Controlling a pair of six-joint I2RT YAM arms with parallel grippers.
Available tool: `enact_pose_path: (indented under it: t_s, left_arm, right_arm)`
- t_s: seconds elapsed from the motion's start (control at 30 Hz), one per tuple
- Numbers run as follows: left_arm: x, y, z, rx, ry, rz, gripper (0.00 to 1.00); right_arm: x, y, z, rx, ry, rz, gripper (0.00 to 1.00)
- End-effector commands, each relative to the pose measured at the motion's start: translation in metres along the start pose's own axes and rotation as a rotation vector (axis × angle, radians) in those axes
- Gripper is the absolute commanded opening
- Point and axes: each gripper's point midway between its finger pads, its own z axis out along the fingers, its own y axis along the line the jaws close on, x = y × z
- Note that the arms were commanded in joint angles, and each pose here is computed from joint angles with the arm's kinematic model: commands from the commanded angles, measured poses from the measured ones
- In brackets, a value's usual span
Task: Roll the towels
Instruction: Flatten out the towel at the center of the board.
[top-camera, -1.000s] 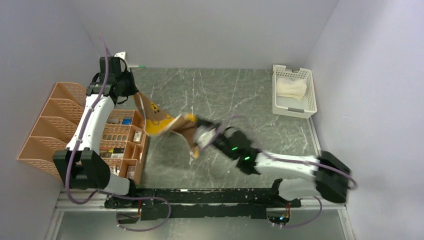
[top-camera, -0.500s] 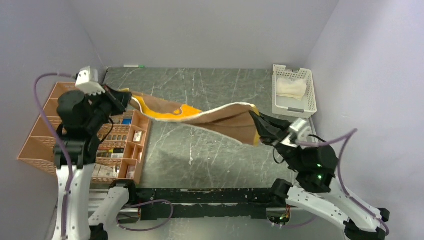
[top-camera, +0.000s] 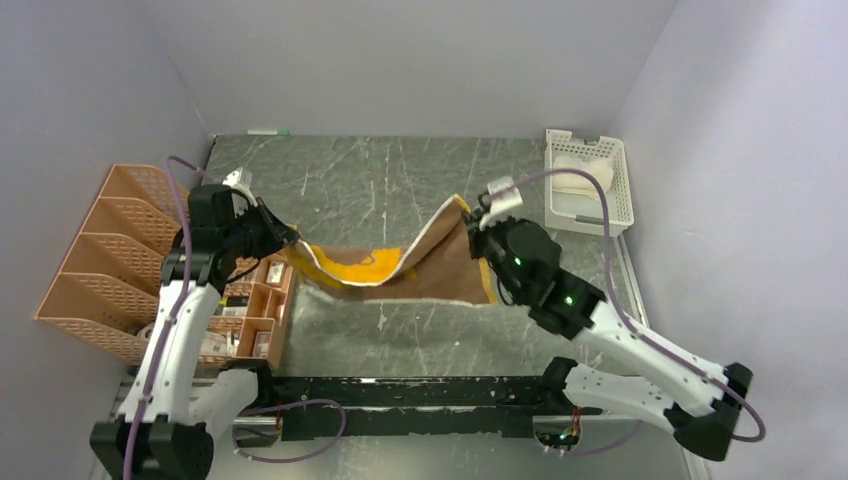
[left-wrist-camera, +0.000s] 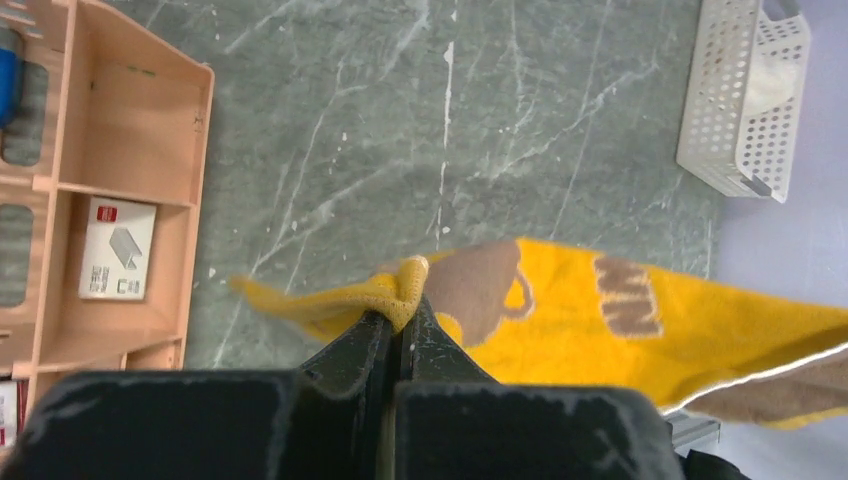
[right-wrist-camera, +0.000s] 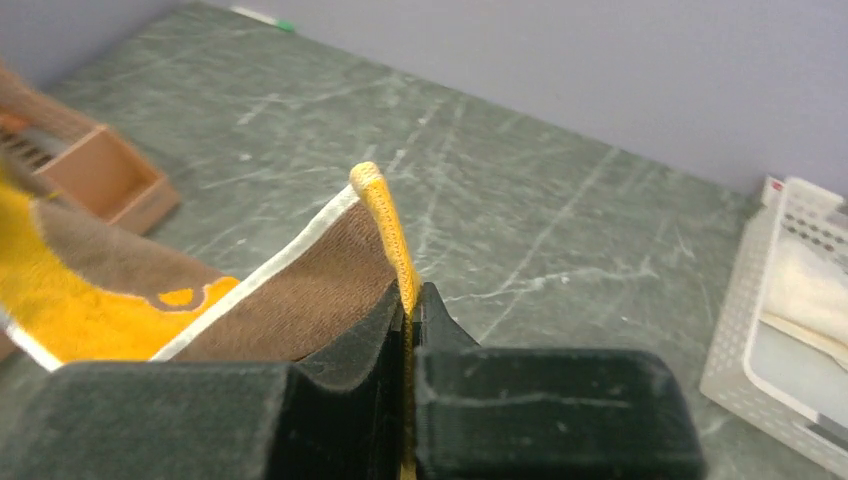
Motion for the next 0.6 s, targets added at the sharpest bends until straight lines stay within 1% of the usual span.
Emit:
enact_pose_path:
  t_s: [0.0,0.03,0.07,0.13,0.2,0.3,0.43,0.57]
  left_arm:
    - [-0.030,-0.019,0.024,0.068,-0.032,0.036,0.07]
    - [-0.033,-0.020,0.032,0.061,-0.019,0.050,0.07]
    - [-0.032,-0.019,0.048,0.049,0.021,0.062,0.07]
    - [-0.032,-0.016,0.071,0.024,0.076,0.092,0.07]
    - [-0.034,-0.011,0.095,-0.006,0.130,0.112,0.07]
    - [-0.054,-0.006,0.125,-0.055,0.140,0.133,0.07]
    - [-0.077,-0.004,0.161,-0.085,0.152,0.144,0.07]
    - [-0.094,-0.007,0.181,-0.097,0.162,0.147,0.07]
  right_arm:
    - [0.003,-0.036,0.040,0.129,0.091,0.112,0.00]
    - [0.011,-0.048,0.052,0.123,0.122,0.162,0.00]
    - [0.019,-0.067,0.061,0.130,0.143,0.222,0.00]
    - [0.031,-0.108,0.074,0.154,0.161,0.330,0.00]
    - [0.037,-0.142,0.087,0.206,0.178,0.380,0.00]
    - [0.052,-0.179,0.106,0.264,0.245,0.410,0.00]
    - [0.057,-0.203,0.128,0.246,0.250,0.447,0.00]
    - [0.051,-0.209,0.145,0.227,0.243,0.432,0.00]
